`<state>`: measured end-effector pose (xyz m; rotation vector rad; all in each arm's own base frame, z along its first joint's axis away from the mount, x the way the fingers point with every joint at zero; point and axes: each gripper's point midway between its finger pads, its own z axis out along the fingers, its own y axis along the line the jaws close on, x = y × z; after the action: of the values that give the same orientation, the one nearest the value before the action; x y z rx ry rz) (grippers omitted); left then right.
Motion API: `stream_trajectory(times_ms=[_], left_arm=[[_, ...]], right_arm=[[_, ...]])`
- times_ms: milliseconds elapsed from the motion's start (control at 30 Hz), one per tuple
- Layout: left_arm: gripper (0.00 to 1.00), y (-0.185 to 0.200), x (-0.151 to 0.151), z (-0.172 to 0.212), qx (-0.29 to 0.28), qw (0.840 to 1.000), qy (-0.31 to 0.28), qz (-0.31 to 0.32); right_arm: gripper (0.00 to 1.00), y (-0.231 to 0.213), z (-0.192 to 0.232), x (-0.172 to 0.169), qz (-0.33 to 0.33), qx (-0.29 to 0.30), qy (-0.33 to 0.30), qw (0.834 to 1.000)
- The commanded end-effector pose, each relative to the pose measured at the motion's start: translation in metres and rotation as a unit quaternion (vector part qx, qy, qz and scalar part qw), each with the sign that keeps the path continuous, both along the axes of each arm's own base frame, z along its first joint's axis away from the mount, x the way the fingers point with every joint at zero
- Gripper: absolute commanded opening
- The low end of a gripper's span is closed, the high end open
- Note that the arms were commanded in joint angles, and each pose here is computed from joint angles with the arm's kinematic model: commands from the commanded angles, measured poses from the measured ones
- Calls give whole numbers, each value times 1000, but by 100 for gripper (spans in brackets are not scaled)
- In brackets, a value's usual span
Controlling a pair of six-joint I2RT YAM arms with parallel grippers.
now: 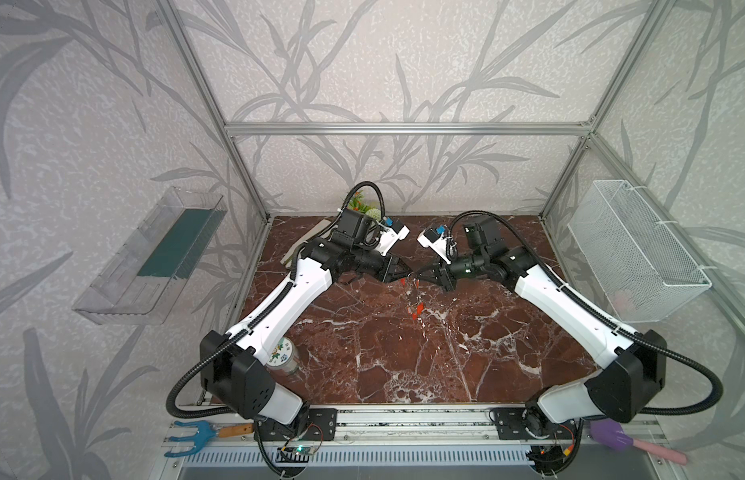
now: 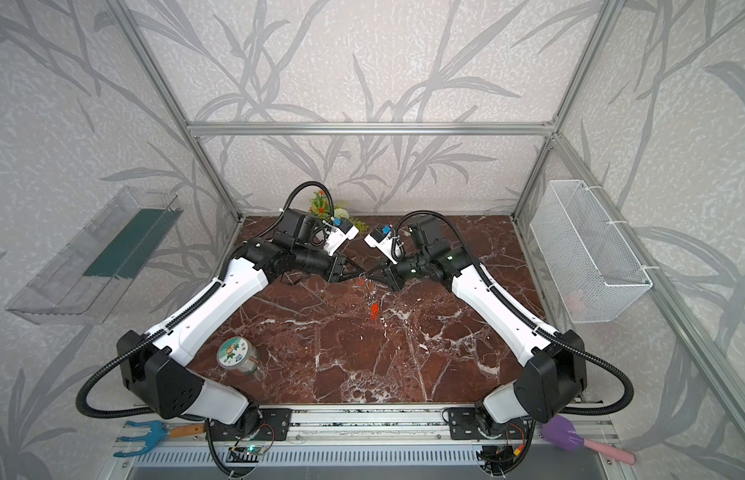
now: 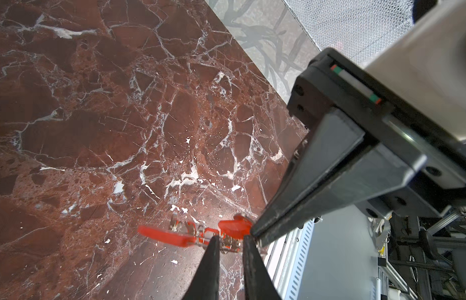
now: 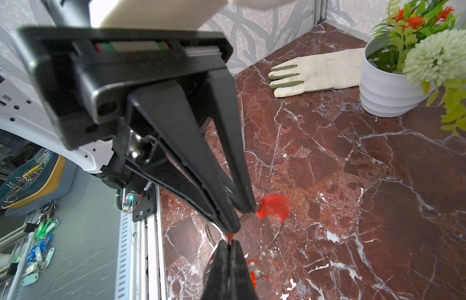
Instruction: Put the keys on the keyring
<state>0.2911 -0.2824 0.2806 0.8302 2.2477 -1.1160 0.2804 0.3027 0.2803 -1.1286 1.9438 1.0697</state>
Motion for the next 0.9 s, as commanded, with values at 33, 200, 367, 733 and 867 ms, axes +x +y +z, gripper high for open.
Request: stream_trajectory(times_ms=[33,200,367,733,867], left_arm=[[20,-4,-5,17,-16,1000,-13,-15],[18,3,0,28,-27,999,-28,4],[19,0,-5,32,-48,999,-23,-9],[18,-4,-10,15,-29,999,3,-28],[17,-4,-12,12,-20,999,5,-33]], right_arm=[[0,1,11,-3,4,12,-13,1000],[0,0,9,0,-1,7,-14,1000],[0,-1,6,2,-6,7,-8,1000],[0,1,10,2,-2,12,-9,1000],[0,1,9,3,-4,11,-10,1000]])
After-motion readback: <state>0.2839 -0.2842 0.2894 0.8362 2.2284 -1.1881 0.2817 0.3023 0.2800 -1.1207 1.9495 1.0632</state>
